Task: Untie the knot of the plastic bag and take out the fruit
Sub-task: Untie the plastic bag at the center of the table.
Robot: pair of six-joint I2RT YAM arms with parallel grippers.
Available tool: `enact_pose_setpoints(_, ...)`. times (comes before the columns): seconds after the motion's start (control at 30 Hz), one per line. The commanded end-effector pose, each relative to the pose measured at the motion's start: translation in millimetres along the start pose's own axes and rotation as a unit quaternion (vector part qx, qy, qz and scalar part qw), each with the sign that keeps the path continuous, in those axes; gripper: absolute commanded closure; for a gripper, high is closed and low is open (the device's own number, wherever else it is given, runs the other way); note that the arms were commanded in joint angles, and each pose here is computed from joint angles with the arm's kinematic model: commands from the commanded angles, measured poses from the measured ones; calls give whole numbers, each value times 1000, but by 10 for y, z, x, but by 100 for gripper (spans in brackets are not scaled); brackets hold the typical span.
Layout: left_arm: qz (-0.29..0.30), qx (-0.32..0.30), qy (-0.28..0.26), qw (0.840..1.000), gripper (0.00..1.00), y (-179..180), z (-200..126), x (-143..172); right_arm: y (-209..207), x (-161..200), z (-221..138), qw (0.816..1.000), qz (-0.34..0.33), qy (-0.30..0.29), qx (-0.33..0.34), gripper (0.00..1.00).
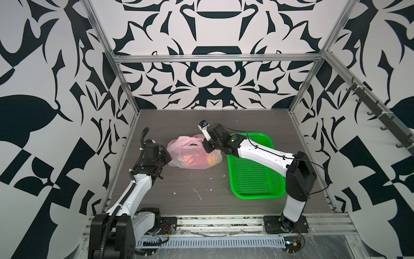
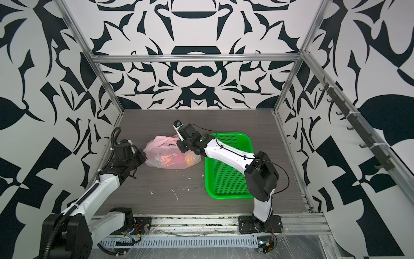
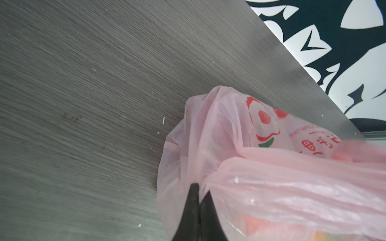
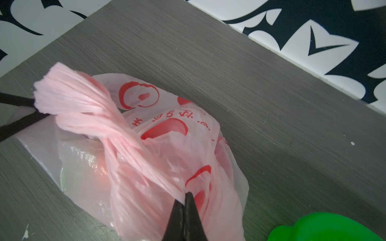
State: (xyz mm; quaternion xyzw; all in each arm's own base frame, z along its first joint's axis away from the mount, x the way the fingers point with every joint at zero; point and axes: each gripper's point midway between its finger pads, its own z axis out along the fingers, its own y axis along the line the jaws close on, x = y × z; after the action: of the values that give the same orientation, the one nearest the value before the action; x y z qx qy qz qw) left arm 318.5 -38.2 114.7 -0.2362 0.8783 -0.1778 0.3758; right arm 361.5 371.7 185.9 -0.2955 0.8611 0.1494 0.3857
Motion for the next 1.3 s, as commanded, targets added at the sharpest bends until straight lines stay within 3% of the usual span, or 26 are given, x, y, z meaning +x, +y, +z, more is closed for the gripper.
enact_pose_setpoints(0.0, 9, 15, 24, 1000, 94, -109, -78, 8, 45, -130, -103, 999, 23, -24, -33, 100)
enact_pose_setpoints(0.17, 45, 26, 47, 998, 52, -267, -217, 7, 40, -128, -91, 998, 31, -25, -47, 100)
enact_pose_setpoints(0.27, 98, -2, 57, 994, 26, -341, -301, 18, 40, -141, -95, 997, 41, -30, -55, 100)
enact_pose_setpoints(0.4, 150, -29, 80, 985, 3, -446, -342, 66, 37, -134, -88, 997, 45, -30, -60, 100)
enact_pose_setpoints(0.77, 298, -113, 67, 946, 0, -860, -230, 3, 54, -158, -156, 996, 52, -38, -67, 100)
enact_pose_setpoints(1.27, 339, -173, -17, 925, 0, -1183, 159, -507, 55, -71, -143, 994, 67, -39, -71, 100)
